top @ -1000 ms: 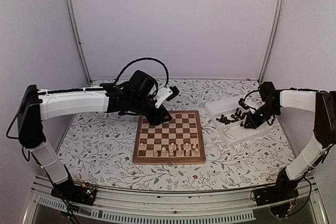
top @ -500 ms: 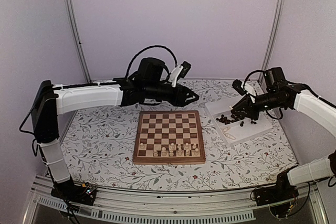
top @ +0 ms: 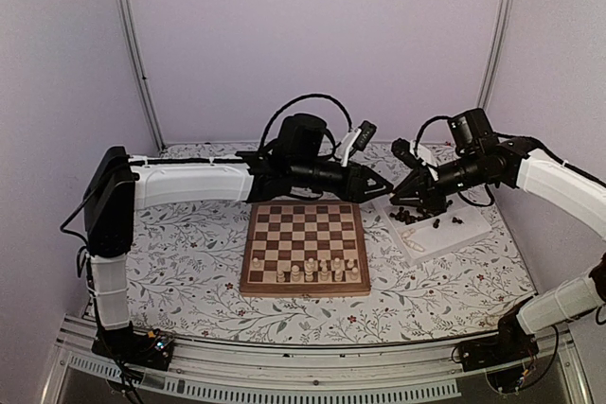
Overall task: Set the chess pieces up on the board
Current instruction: Place the chess piece on the chessboard.
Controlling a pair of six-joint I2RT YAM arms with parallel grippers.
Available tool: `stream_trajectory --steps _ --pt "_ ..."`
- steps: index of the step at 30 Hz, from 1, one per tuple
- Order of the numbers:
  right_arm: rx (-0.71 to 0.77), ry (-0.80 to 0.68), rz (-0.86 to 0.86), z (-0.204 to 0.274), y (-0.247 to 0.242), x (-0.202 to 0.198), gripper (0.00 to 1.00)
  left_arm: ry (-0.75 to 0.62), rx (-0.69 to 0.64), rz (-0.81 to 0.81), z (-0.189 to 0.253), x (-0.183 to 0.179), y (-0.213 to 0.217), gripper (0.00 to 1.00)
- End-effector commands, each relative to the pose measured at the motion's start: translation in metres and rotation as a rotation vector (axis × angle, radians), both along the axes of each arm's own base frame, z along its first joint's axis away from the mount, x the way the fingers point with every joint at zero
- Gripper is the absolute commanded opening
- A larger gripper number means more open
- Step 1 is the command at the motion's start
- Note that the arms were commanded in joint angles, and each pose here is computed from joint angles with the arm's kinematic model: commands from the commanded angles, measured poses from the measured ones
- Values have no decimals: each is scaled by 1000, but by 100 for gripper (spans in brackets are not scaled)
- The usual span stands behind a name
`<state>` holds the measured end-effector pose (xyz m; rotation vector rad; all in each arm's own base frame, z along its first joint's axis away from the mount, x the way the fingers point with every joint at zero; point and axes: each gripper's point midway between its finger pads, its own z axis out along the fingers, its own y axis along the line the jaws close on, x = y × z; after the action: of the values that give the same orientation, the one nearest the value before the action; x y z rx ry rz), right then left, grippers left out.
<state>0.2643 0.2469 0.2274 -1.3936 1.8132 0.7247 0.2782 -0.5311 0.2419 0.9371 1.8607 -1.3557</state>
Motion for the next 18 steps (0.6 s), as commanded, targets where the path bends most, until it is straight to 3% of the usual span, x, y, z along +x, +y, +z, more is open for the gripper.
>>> stream_trajectory --steps 1,18 --pt "19 -4 30 10 11 -3 7 -13 -61 -67 20 -17 -12 44" --pt "26 -12 31 17 14 -2 7 17 -41 -89 11 -21 -14 23"
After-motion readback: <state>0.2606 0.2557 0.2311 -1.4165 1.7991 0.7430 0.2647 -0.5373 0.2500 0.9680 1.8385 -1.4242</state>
